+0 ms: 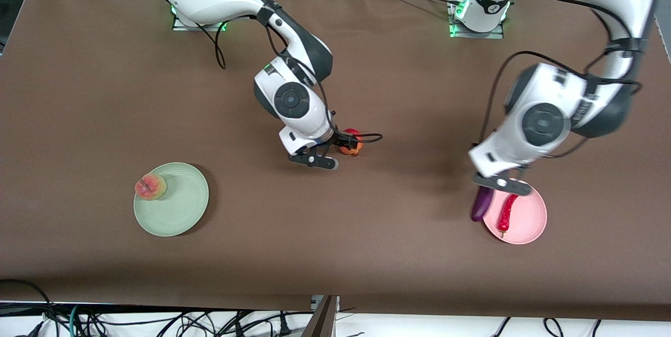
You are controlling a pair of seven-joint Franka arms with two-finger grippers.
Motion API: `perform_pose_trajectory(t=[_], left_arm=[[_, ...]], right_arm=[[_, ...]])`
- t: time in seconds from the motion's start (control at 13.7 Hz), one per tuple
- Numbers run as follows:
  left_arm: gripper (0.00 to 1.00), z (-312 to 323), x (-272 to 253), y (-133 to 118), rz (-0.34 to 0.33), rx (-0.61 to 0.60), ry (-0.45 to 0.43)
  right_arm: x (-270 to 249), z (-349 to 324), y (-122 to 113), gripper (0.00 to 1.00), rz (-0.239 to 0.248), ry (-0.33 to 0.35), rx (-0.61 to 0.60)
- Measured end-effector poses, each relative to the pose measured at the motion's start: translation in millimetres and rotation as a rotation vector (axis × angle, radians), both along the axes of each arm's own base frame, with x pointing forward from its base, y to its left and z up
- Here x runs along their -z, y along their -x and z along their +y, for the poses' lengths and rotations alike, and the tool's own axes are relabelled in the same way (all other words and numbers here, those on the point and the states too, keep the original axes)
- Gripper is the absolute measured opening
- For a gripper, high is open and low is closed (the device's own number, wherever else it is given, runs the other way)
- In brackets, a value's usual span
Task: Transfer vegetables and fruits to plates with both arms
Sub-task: 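Place the eggplant on the pink plate while the right gripper grasps the pomegranate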
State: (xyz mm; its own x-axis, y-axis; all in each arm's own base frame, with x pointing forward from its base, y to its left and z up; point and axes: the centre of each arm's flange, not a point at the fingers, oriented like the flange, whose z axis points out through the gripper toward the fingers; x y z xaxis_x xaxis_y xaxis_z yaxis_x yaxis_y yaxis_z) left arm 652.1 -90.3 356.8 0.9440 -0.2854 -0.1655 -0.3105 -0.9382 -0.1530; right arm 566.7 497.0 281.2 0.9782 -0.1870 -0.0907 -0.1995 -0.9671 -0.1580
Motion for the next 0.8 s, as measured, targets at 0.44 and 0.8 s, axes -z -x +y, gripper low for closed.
perform_pose_trajectory(t=[0.44,0.8], left_arm=[[0.34,63,61,-30,0.016,0.13,-0.082],[0.34,100,107,-44,-0.042,0.146,-0.102]], right_arm=[[46,52,52,1.0,-0.028,0.053,-0.137],[60,55,58,1.0,-0.052,0.09,-0.172]])
